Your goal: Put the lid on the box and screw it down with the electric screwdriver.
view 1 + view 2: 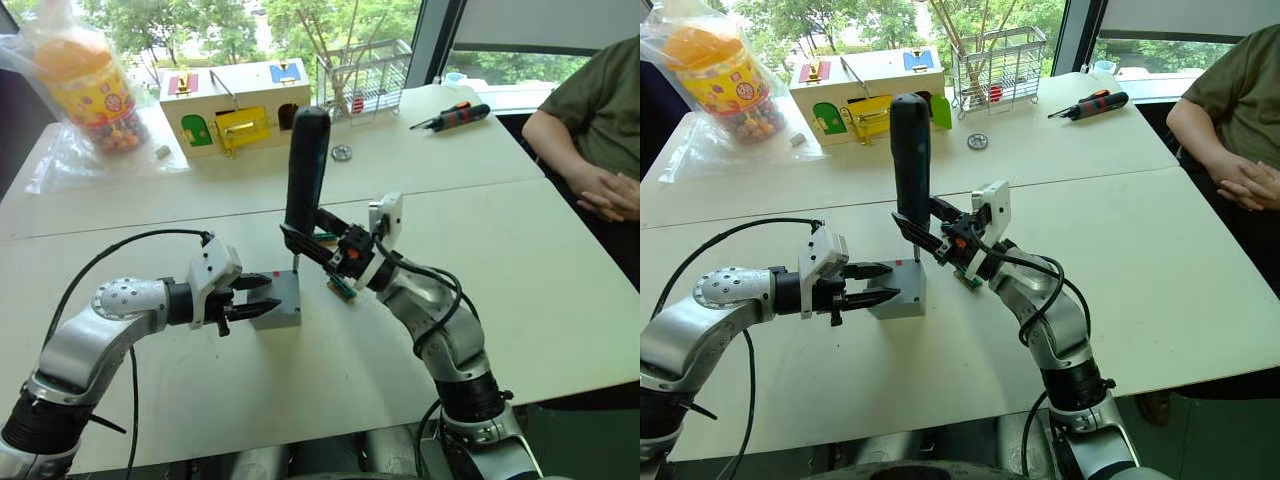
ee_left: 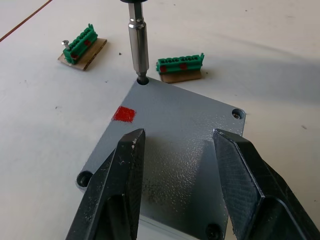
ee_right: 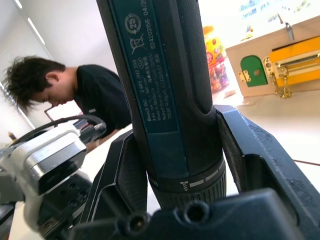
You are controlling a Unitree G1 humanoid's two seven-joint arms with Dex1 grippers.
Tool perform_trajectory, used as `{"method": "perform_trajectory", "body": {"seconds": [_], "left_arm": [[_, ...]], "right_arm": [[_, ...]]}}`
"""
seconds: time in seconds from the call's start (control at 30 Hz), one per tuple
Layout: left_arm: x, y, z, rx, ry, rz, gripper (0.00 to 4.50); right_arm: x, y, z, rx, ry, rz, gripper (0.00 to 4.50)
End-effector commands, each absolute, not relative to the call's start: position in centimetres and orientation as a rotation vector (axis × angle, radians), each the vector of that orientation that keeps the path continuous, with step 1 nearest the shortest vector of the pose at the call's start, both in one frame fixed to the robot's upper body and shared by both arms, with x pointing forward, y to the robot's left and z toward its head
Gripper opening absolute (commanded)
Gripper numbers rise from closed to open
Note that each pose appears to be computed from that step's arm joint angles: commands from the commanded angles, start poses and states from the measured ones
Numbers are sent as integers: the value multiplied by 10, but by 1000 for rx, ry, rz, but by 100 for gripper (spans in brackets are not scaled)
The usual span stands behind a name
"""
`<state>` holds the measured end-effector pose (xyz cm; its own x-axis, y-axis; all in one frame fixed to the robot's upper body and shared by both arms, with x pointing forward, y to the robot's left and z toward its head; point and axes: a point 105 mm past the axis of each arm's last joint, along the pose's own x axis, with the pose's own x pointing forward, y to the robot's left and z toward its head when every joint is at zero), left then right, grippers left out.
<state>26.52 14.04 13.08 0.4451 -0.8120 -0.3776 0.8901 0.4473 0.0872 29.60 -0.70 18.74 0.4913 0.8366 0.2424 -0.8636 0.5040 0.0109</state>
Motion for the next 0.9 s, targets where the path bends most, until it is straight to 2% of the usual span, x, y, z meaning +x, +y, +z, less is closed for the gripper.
{"method": "perform_trajectory", "body": {"seconds": [0.03, 0.57, 0.9], "left_arm": [[264, 143, 119, 277, 342, -1062, 215], [263, 145, 106, 263, 374, -1043, 215], [263, 146, 100, 266, 382, -1034, 215]], "right_arm": [[283, 9, 175, 150, -142, 1114, 178], [301, 10, 144, -40, -72, 1047, 178], [303, 9, 134, 6, -33, 1022, 178]]}}
